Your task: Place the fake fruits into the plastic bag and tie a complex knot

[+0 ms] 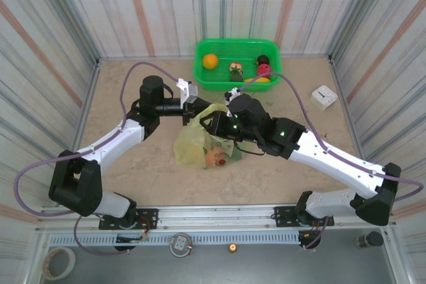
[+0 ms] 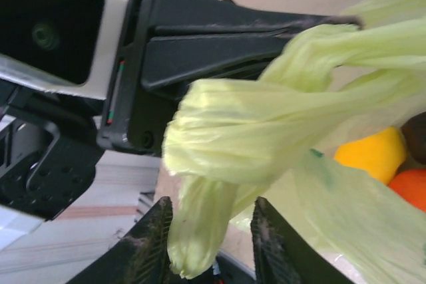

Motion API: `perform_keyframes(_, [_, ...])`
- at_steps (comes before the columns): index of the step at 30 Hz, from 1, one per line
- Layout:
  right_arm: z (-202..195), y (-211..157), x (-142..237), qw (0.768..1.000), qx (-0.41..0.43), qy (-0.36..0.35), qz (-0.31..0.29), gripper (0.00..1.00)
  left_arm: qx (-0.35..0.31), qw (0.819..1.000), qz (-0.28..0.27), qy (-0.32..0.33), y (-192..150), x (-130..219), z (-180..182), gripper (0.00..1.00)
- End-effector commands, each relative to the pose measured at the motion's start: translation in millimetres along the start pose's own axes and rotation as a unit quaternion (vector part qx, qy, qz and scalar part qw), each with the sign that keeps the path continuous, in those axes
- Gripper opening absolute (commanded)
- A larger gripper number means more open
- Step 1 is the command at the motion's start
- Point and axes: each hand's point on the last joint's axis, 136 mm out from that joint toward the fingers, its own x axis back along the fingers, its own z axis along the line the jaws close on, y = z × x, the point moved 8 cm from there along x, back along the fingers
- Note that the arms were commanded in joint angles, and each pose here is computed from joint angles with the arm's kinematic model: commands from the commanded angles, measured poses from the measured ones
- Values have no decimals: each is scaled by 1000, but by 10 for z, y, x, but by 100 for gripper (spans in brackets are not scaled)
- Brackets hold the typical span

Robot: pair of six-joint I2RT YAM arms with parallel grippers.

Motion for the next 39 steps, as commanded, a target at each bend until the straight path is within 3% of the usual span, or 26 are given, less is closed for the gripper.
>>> perform_keyframes(1, [-36, 71, 133, 999, -1, -24, -32, 30, -27, 1000, -5, 0, 108, 44, -98, 0])
perform_keyframes(7, [-104, 60, 255, 999, 11, -26, -40, 0, -35, 999, -1, 11, 118, 72, -121, 0])
perform_keyframes(11, [-306, 30, 400, 999, 17, -29, -38, 0, -42, 998, 16, 49, 81, 126, -152, 0])
perform_keyframes(17, [-713, -50, 574, 999, 10, -32, -19, 0, -72, 980, 66, 171, 37, 239, -162, 0])
perform_keyframes(25, [-1145, -101, 688, 996, 25, -79, -13, 0, -17, 951, 121, 285, -49, 356, -64, 0])
perform_keyframes(29, [-1349, -186, 663, 993, 26, -119, -7, 0, 21, 927, 140, 346, -205, 465, -44, 0])
perform_keyframes(34, [-1640, -324, 653, 986, 3, -164, -11, 0, 70, 884, 156, 436, -466, 664, -16, 0])
perform_keyframes(39, [-2084, -440, 781, 961, -34, -270, -46, 0, 148, 823, 160, 525, -748, 990, 112, 0])
